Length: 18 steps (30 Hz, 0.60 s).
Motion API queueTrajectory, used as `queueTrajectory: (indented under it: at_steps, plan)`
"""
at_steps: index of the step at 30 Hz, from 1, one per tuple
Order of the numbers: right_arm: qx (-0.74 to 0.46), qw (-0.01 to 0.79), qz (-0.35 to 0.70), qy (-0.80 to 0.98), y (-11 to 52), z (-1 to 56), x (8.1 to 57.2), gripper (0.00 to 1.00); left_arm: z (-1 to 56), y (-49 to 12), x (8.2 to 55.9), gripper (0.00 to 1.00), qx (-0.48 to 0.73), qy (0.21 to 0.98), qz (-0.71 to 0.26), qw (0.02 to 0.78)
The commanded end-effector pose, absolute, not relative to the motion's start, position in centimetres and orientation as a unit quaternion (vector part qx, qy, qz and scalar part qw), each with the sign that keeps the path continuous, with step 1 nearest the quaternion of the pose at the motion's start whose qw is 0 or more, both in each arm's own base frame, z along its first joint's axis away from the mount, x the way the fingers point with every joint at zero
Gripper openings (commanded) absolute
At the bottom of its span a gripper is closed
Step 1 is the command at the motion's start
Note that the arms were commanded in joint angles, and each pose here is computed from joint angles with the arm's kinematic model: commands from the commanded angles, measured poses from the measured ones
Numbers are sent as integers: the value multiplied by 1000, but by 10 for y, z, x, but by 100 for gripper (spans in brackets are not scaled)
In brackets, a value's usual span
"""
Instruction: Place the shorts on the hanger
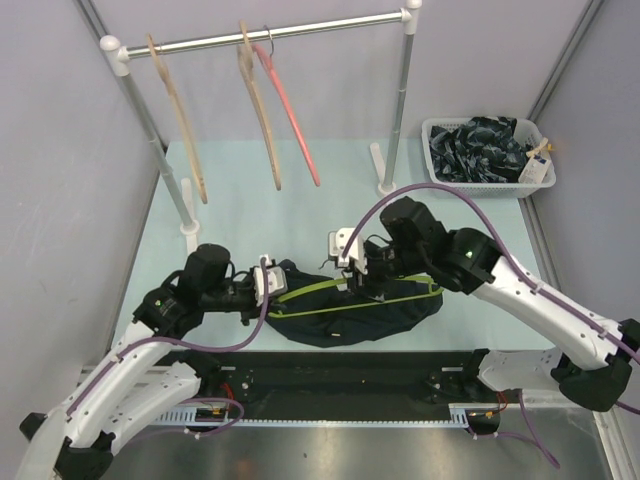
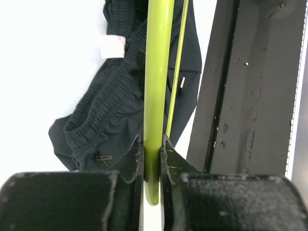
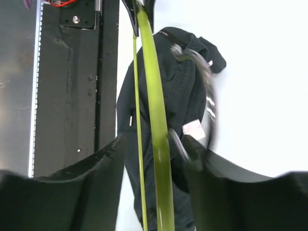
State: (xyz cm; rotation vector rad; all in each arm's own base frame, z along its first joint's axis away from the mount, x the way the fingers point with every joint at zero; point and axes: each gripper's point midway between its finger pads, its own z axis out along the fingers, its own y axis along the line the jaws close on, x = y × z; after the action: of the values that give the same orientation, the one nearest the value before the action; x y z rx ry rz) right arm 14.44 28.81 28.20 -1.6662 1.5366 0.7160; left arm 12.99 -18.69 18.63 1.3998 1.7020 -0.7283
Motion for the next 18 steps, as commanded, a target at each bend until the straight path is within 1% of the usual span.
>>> queueTrajectory:
  at_steps: [1, 2, 3, 5, 6, 7, 9, 10, 12, 13, 18]
  plan:
    - [-664, 409, 266, 567, 306, 296, 155, 46, 209, -199, 140, 0, 543, 647, -300, 443]
    - [-665, 410, 263, 566, 306, 295, 156, 39, 209, -199, 140, 0, 544, 645, -300, 445]
    - [-669, 413, 258, 562, 306, 295, 158, 22, 209, -199, 141, 0, 545, 644, -299, 446]
    - [-670, 419, 250, 560, 303, 298, 159, 1, 208, -198, 141, 0, 547, 643, -296, 447]
    - [-669, 421, 245, 562, 300, 298, 161, 0, 207, -198, 141, 2, 549, 642, -295, 446]
    - [-669, 424, 241, 561, 297, 300, 161, 0, 206, -198, 140, 11, 551, 642, -294, 445]
    - [-663, 432, 229, 566, 285, 305, 163, 0, 206, -196, 144, 24, 547, 646, -286, 448]
    - [-666, 436, 221, 564, 280, 307, 165, 0, 205, -194, 149, 40, 543, 652, -275, 452]
    - [-667, 437, 202, 569, 263, 308, 164, 0, 203, -193, 155, 49, 540, 659, -264, 452]
    - [-662, 439, 185, 578, 252, 306, 172, 0, 202, -192, 160, 55, 533, 667, -254, 453]
    - [-624, 447, 145, 625, 209, 307, 186, 0, 194, -193, 186, 60, 509, 696, -226, 453]
